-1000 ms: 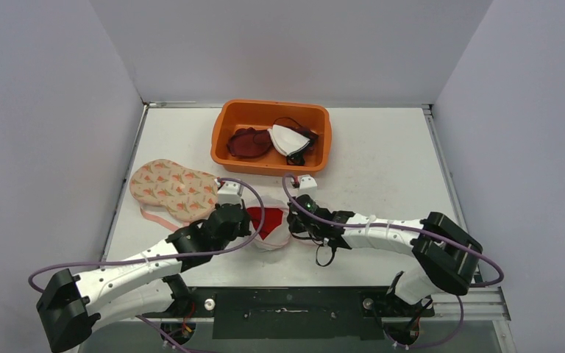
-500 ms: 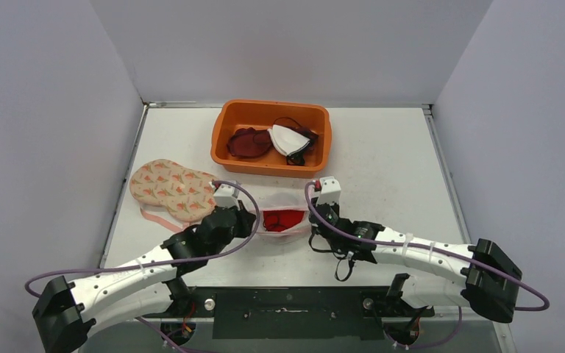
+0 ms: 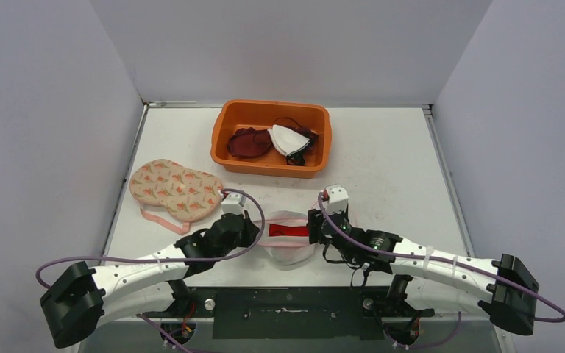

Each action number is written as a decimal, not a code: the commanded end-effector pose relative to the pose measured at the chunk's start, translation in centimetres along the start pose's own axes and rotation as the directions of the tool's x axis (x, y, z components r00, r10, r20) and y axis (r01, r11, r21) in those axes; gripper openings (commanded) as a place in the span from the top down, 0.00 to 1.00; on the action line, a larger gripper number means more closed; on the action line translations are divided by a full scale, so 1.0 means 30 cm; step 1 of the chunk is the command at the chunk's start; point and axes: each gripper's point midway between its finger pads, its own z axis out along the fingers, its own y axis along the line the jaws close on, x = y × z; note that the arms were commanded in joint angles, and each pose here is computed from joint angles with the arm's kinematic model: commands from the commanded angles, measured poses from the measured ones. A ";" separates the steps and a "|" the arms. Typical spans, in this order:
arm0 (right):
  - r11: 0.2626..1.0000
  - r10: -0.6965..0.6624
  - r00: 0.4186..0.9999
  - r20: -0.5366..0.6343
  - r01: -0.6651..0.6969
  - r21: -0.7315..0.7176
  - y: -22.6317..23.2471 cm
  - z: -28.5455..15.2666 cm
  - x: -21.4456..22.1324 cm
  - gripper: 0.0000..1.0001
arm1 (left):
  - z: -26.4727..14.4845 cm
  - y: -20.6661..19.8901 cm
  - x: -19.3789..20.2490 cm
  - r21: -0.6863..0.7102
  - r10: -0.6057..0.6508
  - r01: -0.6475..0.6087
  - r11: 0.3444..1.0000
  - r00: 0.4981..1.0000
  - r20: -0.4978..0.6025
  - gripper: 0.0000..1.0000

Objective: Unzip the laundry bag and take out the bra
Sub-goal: Adjust the laundry bag at the center of the board, then pick up the bra from the laundry bag.

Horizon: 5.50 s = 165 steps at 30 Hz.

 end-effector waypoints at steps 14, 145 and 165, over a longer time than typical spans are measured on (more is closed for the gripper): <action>0.930 -0.115 0.993 0.020 0.115 -0.349 0.428 0.118 -0.053 0.54 | 0.010 -0.178 -0.136 0.120 -0.093 0.087 0.989 0.994 0.048 1.00; 0.999 -0.036 0.988 -0.151 0.031 -0.038 0.304 0.276 0.158 0.83 | 0.034 0.008 0.042 0.029 -0.125 0.124 0.992 0.992 0.017 1.00; 0.805 0.277 0.960 -0.027 -0.248 -0.539 0.374 0.054 -0.072 0.95 | 0.049 -0.015 0.044 0.045 -0.133 0.132 0.990 0.991 0.006 1.00</action>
